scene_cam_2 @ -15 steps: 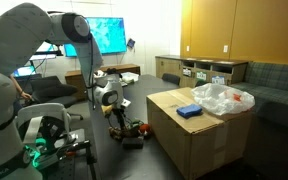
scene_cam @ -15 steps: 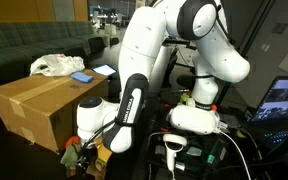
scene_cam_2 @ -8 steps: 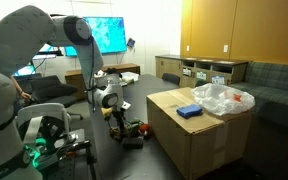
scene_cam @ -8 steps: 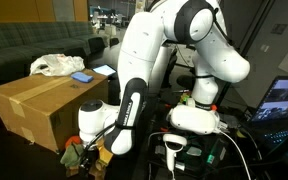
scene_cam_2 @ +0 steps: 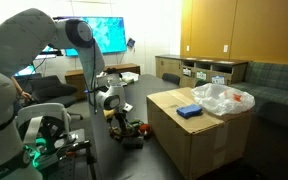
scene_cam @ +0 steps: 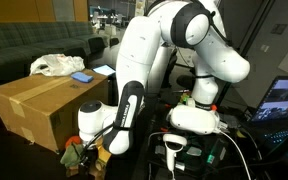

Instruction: Put the objects on the table on top of the box and put the objects on the box on the table

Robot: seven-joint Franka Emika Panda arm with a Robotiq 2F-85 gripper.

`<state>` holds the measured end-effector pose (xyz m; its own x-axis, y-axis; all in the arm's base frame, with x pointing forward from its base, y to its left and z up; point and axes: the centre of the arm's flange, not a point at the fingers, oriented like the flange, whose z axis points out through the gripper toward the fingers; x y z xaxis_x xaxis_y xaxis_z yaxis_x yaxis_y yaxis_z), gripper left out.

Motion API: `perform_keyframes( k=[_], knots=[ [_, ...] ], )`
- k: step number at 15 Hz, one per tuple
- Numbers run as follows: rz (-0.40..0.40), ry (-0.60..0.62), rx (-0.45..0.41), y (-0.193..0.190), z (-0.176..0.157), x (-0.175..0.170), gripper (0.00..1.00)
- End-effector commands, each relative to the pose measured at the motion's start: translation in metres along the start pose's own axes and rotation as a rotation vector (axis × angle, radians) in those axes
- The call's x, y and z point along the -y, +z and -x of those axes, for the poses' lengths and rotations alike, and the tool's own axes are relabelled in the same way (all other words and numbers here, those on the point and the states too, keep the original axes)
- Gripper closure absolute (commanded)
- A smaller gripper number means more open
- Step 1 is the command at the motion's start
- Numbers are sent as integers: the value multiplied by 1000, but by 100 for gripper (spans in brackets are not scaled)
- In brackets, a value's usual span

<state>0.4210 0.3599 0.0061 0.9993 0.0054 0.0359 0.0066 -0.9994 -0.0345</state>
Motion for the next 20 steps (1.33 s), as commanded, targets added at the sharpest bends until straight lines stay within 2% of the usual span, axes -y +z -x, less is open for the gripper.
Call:
perform_keyframes(
  k=[1,6,7,8,15,18,20],
  knots=[
    [-3,14,-18,8,-13,2,0],
    [0,23,-19,14,-15,-1,0],
    [1,23,-19,14,-15,-2,7],
    [2,24,-20,14,-15,-3,25],
    [6,5,-20,9,-10,-7,79],
    [3,-60,6,-3,-2,-10,98],
    [8,-133,45,-17,7,-15,97]
  ],
)
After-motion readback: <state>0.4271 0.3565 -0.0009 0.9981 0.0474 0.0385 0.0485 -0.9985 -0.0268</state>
